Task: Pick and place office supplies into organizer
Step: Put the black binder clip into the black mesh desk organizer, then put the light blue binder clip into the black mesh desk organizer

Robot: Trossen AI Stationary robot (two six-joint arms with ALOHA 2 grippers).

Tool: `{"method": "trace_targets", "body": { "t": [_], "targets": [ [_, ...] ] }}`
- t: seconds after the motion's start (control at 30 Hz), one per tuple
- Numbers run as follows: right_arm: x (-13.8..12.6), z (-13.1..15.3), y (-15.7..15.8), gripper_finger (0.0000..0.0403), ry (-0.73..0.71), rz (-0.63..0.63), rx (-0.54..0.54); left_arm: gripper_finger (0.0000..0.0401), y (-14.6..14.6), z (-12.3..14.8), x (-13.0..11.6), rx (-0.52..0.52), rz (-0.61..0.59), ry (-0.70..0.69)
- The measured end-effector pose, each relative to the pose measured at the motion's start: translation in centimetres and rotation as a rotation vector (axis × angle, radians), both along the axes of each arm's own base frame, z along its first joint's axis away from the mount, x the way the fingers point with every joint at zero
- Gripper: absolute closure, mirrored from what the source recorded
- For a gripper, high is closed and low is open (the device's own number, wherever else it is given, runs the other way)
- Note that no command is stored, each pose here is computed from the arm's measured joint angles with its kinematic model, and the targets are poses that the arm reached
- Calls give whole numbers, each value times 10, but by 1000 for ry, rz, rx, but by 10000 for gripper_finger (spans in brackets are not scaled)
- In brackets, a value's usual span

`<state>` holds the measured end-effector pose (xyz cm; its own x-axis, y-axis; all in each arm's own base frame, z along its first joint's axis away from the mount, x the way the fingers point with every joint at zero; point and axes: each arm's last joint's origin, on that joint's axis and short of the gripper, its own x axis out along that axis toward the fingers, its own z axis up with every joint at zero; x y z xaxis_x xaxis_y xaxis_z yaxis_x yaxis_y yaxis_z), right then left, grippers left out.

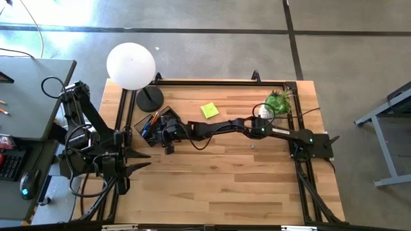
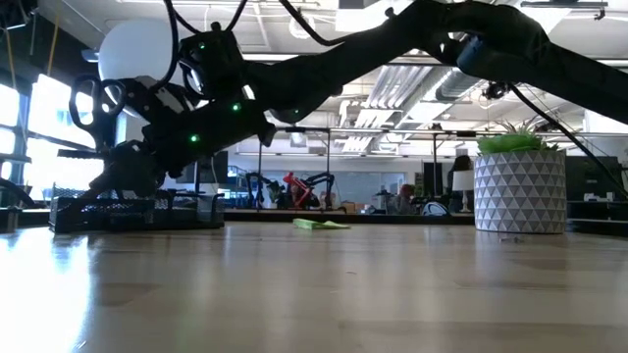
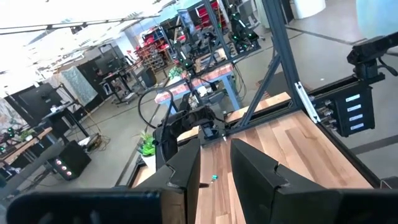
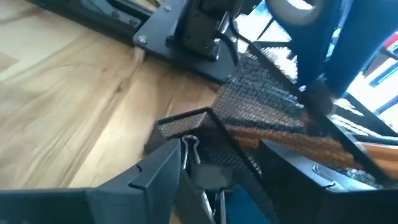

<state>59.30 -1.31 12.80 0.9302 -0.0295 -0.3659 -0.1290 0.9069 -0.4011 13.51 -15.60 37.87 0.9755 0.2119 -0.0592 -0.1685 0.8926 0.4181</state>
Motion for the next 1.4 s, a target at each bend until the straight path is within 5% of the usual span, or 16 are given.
{"method": "trace_targets", "body": {
  "t": [0.23, 0.63, 0.97, 1.13, 1.4],
  "targets": [
    [-7, 25, 21, 182, 83, -47, -42, 322, 0, 0, 0, -1, -4, 1],
    [-85, 74, 45, 202, 779, -229, -26, 323, -1, 0, 0, -39, -9, -5],
    [-156, 92, 35, 220, 1106, -458, -10, 323, -1, -1, 0, -59, -7, -7],
    [-214, 92, 30, 230, 1106, -564, 59, 322, -1, -1, 0, -66, -7, -8],
    [-314, 83, 35, 242, 891, -595, 312, 323, -1, -1, 0, -69, -6, -9]
  ]
}}
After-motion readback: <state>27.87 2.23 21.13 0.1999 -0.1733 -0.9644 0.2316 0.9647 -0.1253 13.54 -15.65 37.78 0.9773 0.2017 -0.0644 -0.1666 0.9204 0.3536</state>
